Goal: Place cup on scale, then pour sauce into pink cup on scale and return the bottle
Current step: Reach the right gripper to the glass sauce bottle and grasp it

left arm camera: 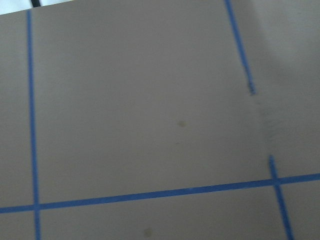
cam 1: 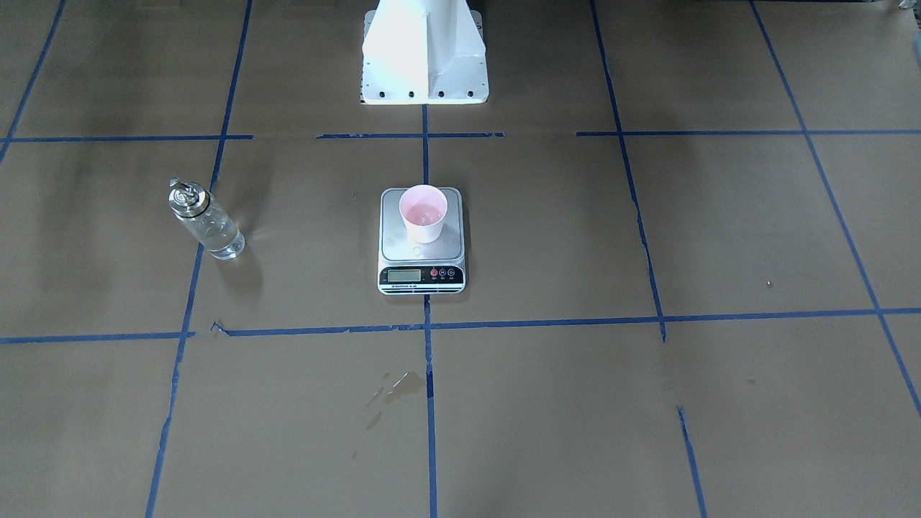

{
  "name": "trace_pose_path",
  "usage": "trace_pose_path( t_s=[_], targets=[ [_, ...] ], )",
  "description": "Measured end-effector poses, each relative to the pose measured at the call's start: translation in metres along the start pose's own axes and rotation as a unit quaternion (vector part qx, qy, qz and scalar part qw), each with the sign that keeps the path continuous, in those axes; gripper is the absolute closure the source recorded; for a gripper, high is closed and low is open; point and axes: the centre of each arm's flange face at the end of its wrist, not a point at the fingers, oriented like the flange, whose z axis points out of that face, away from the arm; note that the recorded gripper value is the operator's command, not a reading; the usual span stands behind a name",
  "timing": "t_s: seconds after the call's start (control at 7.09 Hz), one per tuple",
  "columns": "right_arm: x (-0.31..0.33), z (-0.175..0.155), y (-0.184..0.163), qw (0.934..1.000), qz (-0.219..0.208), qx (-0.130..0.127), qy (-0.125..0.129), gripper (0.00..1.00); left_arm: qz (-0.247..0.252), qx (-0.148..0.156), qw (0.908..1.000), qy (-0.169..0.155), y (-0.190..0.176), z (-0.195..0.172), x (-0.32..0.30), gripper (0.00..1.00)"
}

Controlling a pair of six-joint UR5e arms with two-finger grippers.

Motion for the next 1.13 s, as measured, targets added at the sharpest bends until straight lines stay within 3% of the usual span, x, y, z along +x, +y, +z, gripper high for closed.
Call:
trace_pose_path(
  t_s=[0.14, 0.42, 0.85, 1.13],
  targets=[
    [-0.023, -0.005, 0.007, 1.0, 0.005, 0.001, -0.008, 0.0, -0.009, -0.022, 0.9997, 0.012, 0.029, 0.016, -0.037, 0.0],
    [-0.087, -0.008, 0.028, 0.9994, 0.026, 0.005, -0.021, 0.0, -0.021, -0.037, 0.9986, 0.032, 0.064, 0.029, -0.056, 0.0],
    [-0.193, 0.007, 0.088, 0.998, 0.055, 0.023, -0.02, 0.0, -0.02, -0.035, 0.9984, 0.038, 0.07, 0.029, -0.056, 0.0],
    [-0.236, 0.033, 0.152, 0.9966, 0.055, 0.059, 0.017, 0.0, -0.02, -0.034, 0.9981, 0.047, 0.07, 0.029, -0.054, 0.0]
  ],
)
